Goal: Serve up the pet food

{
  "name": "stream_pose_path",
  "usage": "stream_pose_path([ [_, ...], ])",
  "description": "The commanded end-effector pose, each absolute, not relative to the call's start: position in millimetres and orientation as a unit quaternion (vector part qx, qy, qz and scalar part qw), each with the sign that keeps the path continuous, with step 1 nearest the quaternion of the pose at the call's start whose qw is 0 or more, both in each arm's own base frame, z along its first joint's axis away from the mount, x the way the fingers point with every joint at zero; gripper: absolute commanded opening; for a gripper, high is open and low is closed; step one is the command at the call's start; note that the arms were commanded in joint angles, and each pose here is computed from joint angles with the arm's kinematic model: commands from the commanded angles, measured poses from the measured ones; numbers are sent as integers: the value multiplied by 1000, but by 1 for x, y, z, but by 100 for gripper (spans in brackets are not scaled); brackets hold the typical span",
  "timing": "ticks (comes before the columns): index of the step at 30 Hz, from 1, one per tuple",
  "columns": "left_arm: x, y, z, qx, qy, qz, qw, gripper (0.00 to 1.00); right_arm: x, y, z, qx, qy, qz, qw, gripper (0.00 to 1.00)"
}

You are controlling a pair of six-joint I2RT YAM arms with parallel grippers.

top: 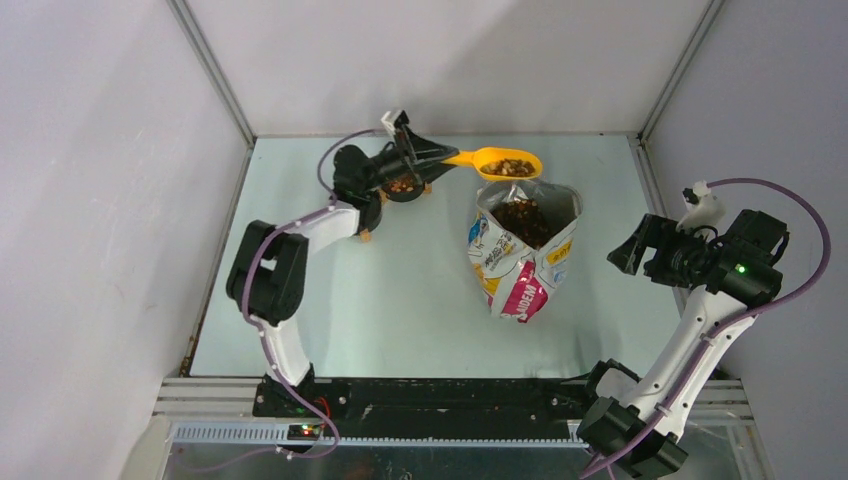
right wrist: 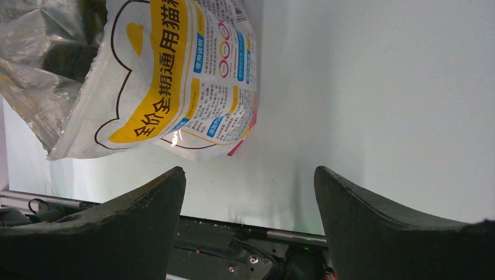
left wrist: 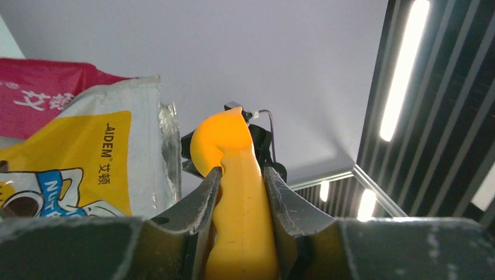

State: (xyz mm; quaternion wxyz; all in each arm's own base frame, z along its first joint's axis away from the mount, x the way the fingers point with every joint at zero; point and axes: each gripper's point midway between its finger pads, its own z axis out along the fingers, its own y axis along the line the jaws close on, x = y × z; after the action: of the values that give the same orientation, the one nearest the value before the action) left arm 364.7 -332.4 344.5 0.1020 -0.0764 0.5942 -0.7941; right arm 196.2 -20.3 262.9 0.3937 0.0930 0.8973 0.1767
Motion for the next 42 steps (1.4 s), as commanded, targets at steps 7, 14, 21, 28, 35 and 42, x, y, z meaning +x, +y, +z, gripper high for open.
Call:
stream_pose_path([
  [7, 384, -251, 374, -62, 618, -748, 235, 0, 205, -9, 277, 77, 878, 213, 422, 83],
  [14, 415, -181, 340, -126, 635, -708, 281, 0, 212, -5, 284, 79, 866, 238, 432, 83],
  [21, 434, -95, 317, -183, 630, -668, 351, 0, 210, -1, 285, 72, 865, 242, 433, 83],
  [28, 441, -47, 282, -210, 624, -652, 375, 0, 207, 1, 283, 67, 868, 242, 429, 83],
  [35, 452, 0, 248, -250, 628, -614, 407, 0, 204, 0, 282, 63, 870, 234, 428, 83],
  [42, 453, 32, 203, -271, 673, -548, 418, 0, 205, 0, 281, 65, 871, 233, 428, 83],
])
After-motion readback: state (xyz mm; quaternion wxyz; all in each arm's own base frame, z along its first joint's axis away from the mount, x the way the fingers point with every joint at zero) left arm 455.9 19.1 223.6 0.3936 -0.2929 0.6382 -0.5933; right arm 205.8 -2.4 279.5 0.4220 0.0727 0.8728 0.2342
